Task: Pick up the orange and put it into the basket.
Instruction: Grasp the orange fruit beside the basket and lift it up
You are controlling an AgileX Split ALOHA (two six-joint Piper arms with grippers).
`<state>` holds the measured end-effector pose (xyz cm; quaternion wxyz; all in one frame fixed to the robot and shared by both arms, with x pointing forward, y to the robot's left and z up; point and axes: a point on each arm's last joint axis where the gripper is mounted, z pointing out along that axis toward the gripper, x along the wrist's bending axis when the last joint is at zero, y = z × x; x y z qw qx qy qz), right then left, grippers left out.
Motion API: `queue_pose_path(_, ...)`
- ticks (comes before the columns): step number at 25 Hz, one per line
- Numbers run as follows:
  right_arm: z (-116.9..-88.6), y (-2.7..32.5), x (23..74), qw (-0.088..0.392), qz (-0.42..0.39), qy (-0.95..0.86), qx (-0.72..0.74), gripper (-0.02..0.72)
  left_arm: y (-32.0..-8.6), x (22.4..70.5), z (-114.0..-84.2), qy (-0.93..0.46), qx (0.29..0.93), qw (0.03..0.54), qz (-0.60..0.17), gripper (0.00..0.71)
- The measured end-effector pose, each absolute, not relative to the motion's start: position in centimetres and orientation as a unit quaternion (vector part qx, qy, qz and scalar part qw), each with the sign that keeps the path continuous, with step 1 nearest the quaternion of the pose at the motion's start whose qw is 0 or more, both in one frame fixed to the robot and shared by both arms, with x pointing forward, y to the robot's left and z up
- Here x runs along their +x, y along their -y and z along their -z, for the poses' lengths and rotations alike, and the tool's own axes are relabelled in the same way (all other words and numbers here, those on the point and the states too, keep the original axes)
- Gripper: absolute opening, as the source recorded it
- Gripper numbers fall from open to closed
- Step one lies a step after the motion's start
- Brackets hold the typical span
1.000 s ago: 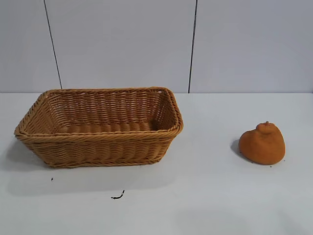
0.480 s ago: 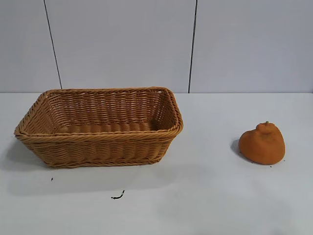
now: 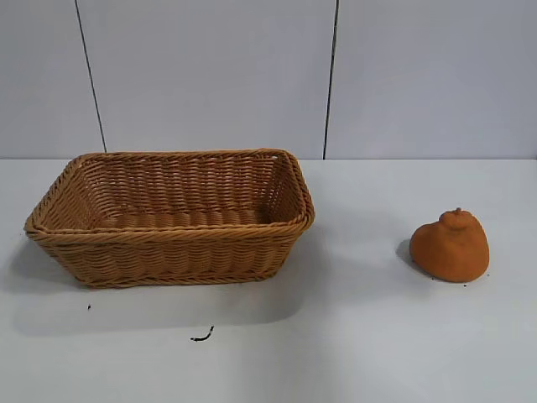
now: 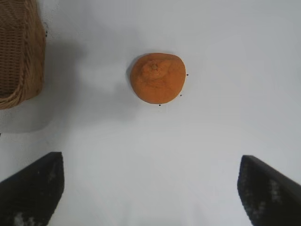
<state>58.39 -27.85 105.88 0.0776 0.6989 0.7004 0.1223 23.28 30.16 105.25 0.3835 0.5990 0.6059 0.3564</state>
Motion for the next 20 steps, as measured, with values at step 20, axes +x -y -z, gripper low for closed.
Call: queue_pose_path(20,-88.7,27.4,64.4,-0.005,-0.05,-0.692,0.72,0.596,-30.2,23.3,-105.3,-0.606,0.599,0.383,-0.356,0.666)
